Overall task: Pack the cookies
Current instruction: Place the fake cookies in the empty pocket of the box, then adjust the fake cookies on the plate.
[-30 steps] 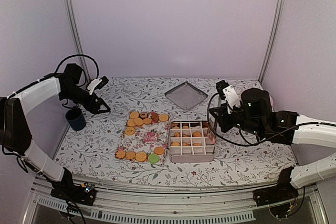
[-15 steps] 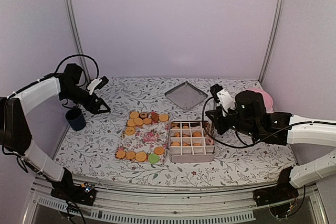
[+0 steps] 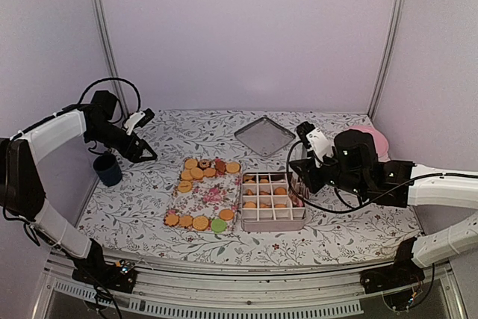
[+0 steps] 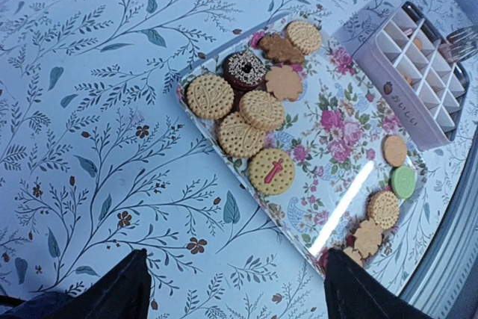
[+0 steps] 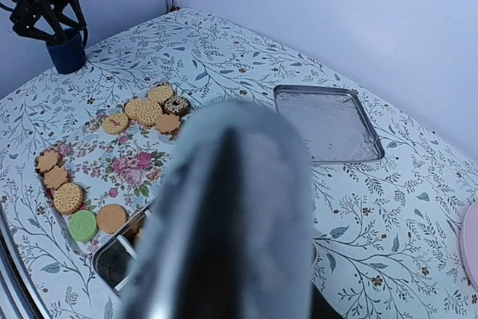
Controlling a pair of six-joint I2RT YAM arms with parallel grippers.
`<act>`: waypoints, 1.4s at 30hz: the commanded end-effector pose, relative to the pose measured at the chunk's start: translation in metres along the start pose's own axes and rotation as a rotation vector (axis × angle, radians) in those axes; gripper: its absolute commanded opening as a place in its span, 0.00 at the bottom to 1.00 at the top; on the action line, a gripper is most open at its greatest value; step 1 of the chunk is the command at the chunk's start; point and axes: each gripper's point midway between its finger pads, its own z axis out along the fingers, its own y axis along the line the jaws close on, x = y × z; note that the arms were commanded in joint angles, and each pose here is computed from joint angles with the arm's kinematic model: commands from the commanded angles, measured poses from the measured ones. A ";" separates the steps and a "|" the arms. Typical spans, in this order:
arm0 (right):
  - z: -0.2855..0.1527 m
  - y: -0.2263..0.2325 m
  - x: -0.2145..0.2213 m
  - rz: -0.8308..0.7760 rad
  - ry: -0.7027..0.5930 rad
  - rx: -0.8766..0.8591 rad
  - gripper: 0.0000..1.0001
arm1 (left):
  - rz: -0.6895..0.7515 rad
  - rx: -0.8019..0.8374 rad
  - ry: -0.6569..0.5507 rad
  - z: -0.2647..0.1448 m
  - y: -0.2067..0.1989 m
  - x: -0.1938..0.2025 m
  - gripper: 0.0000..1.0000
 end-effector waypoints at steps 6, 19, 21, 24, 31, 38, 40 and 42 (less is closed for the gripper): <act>-0.013 -0.003 -0.051 0.030 -0.124 -0.003 0.34 | 0.004 -0.009 -0.015 -0.006 0.001 -0.006 0.81; -0.009 0.007 -0.025 0.038 -0.042 -0.058 0.25 | 0.012 -0.013 -0.012 -0.007 0.000 -0.004 0.81; -0.007 0.009 -0.019 0.040 -0.023 -0.065 0.29 | 0.012 -0.012 -0.012 -0.007 0.000 -0.004 0.81; -0.007 0.013 -0.015 0.037 -0.010 -0.085 0.31 | 0.012 -0.008 -0.007 -0.007 -0.001 -0.003 0.81; -0.003 0.007 -0.014 0.030 -0.004 -0.045 0.29 | 0.012 -0.013 0.001 -0.008 -0.001 0.000 0.81; 0.002 -0.002 -0.015 0.012 -0.003 0.001 0.25 | 0.007 -0.008 0.000 -0.006 -0.001 0.000 0.81; 0.001 -0.007 -0.018 0.012 -0.010 0.013 0.23 | 0.004 -0.006 -0.002 -0.006 -0.001 -0.001 0.81; 0.000 -0.010 -0.019 0.015 -0.013 0.013 0.22 | 0.002 -0.005 -0.001 -0.005 0.000 0.000 0.81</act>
